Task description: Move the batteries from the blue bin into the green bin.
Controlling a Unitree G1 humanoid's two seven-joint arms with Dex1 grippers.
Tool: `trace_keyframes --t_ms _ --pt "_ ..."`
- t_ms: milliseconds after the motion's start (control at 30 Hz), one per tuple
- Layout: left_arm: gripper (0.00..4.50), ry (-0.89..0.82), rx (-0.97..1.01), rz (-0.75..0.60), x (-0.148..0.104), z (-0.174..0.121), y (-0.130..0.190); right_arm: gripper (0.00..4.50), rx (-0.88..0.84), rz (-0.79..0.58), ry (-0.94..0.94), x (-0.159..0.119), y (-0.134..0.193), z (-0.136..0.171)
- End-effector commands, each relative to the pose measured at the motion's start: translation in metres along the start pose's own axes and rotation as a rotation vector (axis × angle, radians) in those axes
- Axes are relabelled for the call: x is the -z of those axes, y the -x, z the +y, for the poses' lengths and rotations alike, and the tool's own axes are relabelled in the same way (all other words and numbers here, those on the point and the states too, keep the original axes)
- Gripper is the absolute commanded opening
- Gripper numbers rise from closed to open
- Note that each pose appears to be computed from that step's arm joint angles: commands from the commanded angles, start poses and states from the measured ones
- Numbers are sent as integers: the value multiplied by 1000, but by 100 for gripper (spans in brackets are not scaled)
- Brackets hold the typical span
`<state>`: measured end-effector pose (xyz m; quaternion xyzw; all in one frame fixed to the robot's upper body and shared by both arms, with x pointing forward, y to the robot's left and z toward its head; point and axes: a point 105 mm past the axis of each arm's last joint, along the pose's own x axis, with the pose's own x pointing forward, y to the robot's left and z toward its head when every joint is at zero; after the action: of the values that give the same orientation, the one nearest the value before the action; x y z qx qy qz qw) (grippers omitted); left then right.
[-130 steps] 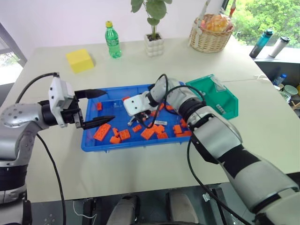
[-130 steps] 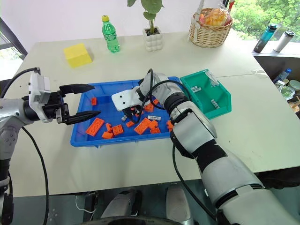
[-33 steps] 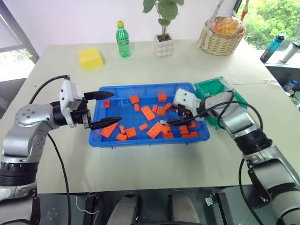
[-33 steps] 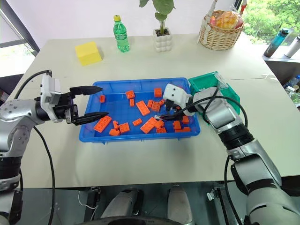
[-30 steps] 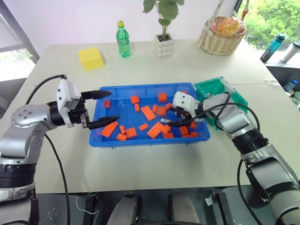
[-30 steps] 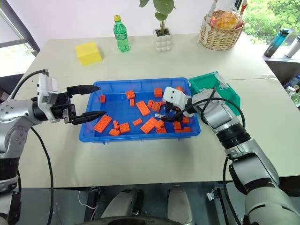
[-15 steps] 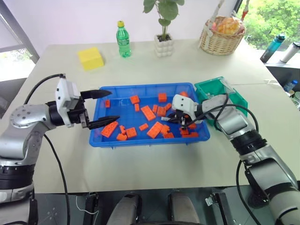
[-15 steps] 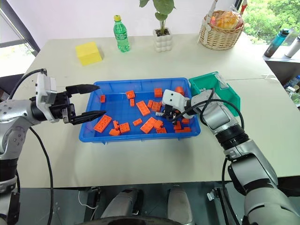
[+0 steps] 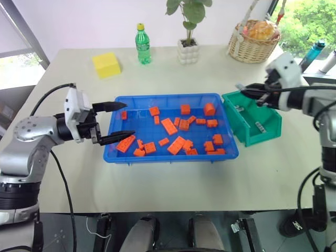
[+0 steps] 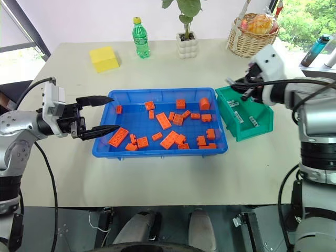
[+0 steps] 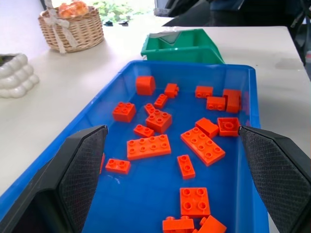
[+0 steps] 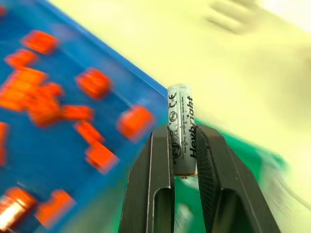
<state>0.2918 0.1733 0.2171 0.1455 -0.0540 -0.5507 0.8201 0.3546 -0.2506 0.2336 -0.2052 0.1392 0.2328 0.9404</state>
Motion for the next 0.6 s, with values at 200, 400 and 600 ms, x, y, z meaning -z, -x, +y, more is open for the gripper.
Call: trace_keyframes --t_ms 200,400,600 --pt "450 -41 17 -17 -7 5 -6 338 81 9 8 18 0 -3" --pt "450 -44 -22 -1 -6 10 3 386 -99 -169 -3 11 31 15" --pt "450 -50 -87 36 -19 18 29 386 -223 -145 2 36 78 19"
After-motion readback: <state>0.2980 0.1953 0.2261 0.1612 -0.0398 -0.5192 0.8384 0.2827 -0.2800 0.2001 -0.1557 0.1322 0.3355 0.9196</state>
